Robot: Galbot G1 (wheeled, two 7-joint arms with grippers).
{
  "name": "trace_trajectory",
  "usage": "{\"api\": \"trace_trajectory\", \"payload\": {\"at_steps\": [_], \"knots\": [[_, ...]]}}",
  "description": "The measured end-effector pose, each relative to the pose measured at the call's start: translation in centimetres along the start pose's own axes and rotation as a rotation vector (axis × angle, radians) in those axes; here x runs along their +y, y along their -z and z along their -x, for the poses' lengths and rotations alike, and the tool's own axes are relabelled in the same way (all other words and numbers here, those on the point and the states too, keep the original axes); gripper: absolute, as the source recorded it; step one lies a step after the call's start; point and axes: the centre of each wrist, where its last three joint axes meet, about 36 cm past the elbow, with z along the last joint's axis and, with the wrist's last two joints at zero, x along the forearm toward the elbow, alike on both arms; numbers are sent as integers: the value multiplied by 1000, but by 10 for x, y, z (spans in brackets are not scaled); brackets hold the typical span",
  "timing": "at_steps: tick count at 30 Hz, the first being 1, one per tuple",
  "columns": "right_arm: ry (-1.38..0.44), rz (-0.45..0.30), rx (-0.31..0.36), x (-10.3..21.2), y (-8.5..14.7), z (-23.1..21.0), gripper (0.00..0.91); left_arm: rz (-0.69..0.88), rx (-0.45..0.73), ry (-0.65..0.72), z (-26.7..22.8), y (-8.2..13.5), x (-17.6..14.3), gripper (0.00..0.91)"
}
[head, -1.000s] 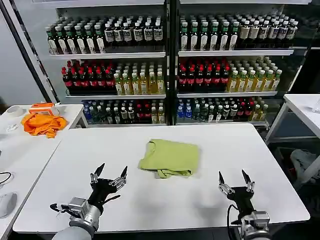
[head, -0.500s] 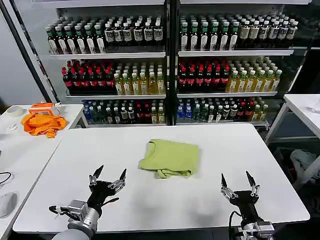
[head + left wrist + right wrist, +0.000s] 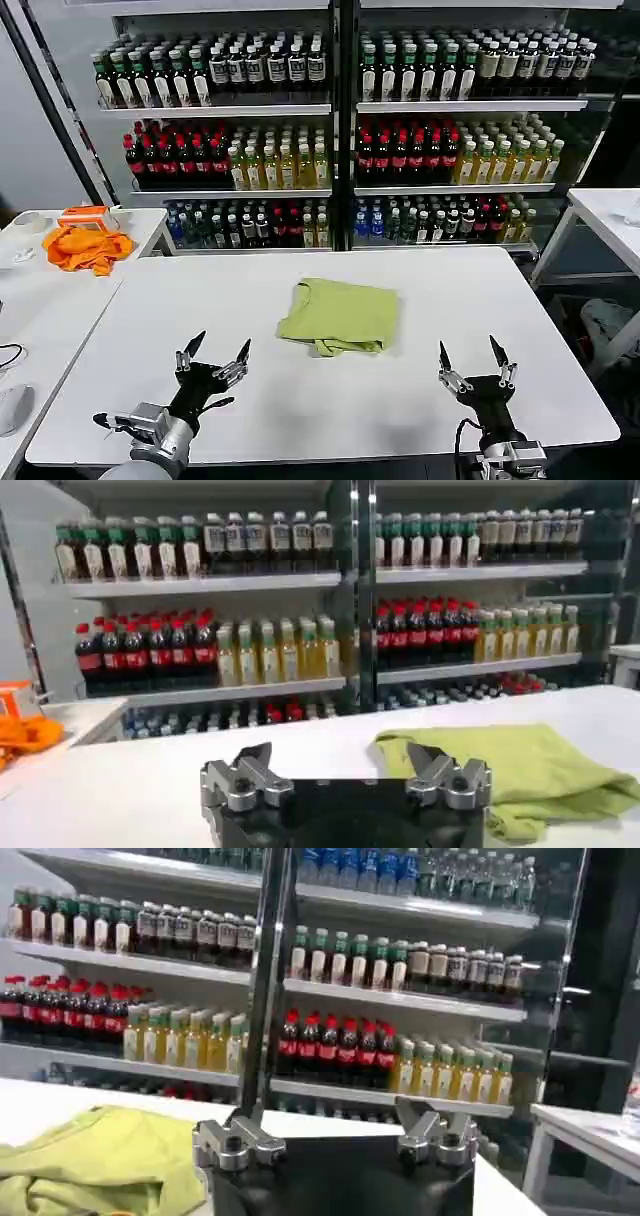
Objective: Fold and organize the clothes.
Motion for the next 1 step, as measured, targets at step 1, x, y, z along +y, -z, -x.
{"api": "trace_trajectory", "payload": {"at_steps": [1], "knots": [[-1,0,-2,0,0,1,907,-1,-5,-2,0,0,1,907]]}}
